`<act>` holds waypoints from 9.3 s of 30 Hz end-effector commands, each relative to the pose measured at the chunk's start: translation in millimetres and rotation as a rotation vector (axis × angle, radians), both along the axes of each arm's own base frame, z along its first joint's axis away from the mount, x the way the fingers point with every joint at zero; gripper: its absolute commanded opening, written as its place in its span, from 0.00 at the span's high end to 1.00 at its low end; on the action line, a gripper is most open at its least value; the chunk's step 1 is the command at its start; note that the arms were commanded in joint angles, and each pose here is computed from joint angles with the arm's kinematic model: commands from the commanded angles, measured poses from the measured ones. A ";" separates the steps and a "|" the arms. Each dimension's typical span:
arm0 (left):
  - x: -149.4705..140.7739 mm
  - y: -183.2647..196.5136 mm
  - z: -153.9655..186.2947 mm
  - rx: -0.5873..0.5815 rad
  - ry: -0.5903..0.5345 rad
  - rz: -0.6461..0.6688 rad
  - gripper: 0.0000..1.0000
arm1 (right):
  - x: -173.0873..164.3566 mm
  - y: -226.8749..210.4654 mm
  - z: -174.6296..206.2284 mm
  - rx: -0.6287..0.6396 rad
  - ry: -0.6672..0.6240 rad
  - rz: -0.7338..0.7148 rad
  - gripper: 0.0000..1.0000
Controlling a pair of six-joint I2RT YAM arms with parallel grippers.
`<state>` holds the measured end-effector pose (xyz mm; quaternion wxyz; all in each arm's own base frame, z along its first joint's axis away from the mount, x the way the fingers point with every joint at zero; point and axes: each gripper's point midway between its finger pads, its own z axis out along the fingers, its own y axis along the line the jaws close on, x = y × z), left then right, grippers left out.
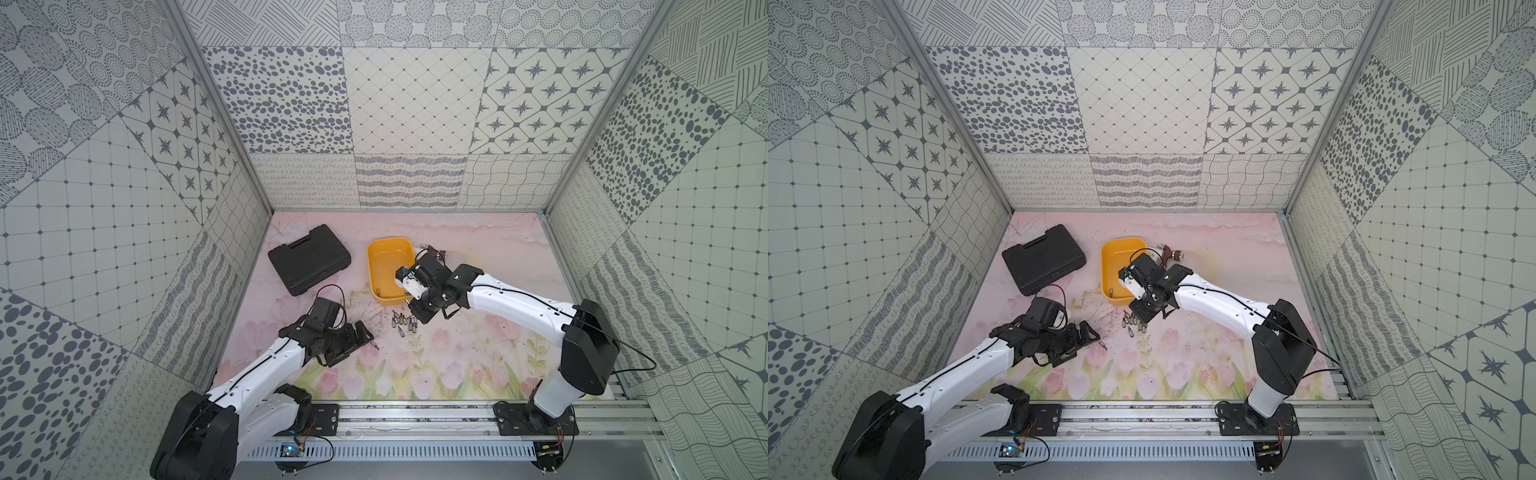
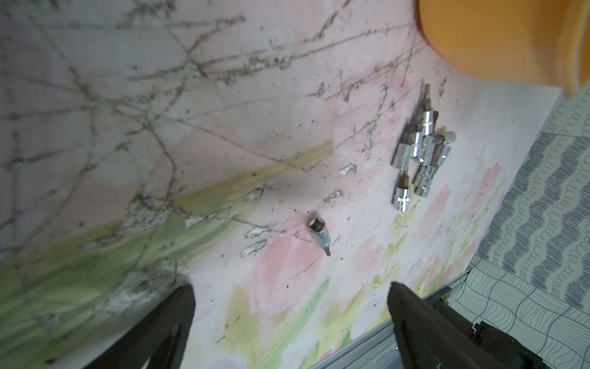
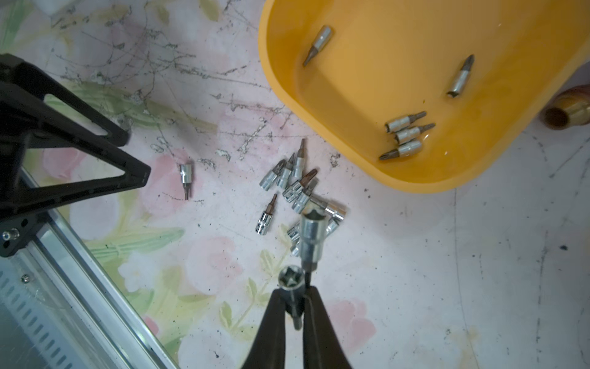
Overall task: Put the bit on the desktop into the storage box
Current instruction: Place the screwdriver bit at the center of the board, then pick up the screwdriver bit from the center of the board, then place the screwdriver bit in the storage box, then pick up the screwdriver bit from the center of the board.
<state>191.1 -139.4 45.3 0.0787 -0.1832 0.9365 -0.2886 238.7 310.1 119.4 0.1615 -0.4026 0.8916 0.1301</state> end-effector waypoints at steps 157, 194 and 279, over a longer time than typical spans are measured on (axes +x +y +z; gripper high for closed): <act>-12.0 -15.7 0.3 0.006 0.008 -0.040 0.01 | 106.3 33.0 63.6 0.087 -0.228 -0.199 1.00; -14.9 -13.2 5.9 0.026 0.022 -0.050 0.01 | 173.9 59.7 -51.4 -0.058 -0.143 -0.260 0.85; -17.8 -20.0 -39.1 0.490 0.367 0.477 0.51 | 69.0 -205.7 68.5 0.098 -0.518 -0.897 0.03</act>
